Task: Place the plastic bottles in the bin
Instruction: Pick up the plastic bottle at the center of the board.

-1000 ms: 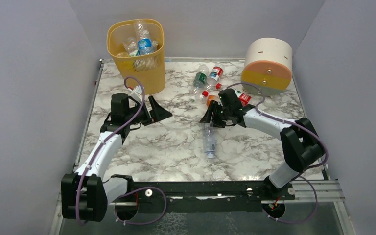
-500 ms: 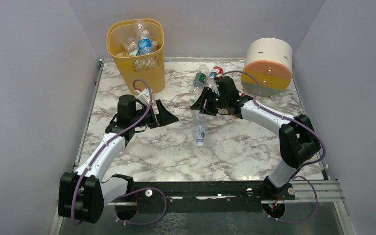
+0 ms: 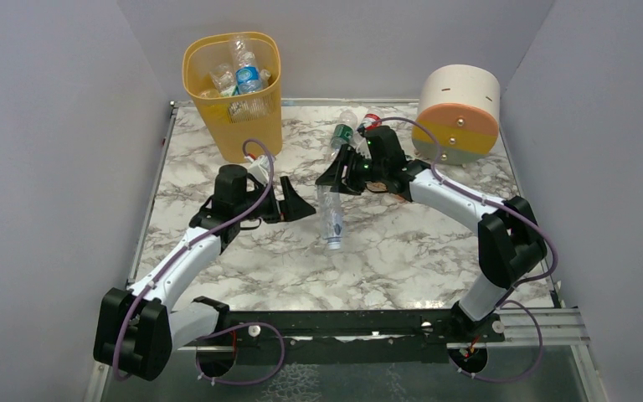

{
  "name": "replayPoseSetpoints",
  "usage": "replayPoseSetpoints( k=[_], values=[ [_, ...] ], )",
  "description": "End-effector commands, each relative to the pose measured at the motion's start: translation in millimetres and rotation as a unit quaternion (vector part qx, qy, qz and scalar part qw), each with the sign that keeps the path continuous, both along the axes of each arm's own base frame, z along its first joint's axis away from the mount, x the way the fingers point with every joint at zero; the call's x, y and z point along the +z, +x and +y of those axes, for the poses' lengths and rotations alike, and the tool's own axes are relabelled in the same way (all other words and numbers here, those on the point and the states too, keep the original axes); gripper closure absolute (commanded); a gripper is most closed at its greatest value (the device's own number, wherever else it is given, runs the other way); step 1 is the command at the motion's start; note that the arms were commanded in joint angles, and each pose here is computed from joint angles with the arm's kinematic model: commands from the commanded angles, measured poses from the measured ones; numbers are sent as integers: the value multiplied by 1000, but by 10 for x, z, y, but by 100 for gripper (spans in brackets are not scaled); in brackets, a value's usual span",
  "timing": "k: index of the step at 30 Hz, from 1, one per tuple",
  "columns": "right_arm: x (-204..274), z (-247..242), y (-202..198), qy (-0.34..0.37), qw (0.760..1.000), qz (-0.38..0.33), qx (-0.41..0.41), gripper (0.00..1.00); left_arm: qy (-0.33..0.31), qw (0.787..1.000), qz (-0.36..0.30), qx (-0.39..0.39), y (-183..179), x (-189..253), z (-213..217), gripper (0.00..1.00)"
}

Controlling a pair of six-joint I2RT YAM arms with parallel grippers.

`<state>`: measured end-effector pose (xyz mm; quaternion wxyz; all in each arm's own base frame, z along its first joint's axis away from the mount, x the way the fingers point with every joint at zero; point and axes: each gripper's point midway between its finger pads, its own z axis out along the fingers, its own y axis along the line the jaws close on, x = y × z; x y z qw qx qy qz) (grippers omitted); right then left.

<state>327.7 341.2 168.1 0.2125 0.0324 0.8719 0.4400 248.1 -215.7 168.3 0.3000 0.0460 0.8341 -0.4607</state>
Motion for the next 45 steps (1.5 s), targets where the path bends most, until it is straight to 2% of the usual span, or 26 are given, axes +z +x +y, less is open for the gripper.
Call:
replayPoseSetpoints(
  k=[1,16,21,34,40,43,45],
  values=[
    [217,201,-55,38,999,-6,30,59,16,999,-34,10,115,47,-44,1],
    [261,506,-302,56,996,6,65,59,22,999,-47,8,173,101,-215,1],
    [266,559,-338,58,996,7,70,59,25,998,-53,8,169,125,-262,4],
    [329,570,-293,56,997,-3,61,59,37,998,-51,0,135,82,-322,31],
    [336,574,-278,55,997,-5,60,58,48,998,-50,3,149,80,-310,56],
    [337,565,-287,54,997,-5,60,53,49,998,-49,3,148,76,-310,57],
    [353,549,-296,52,997,-6,60,45,50,997,-50,3,147,81,-308,57]
  ],
)
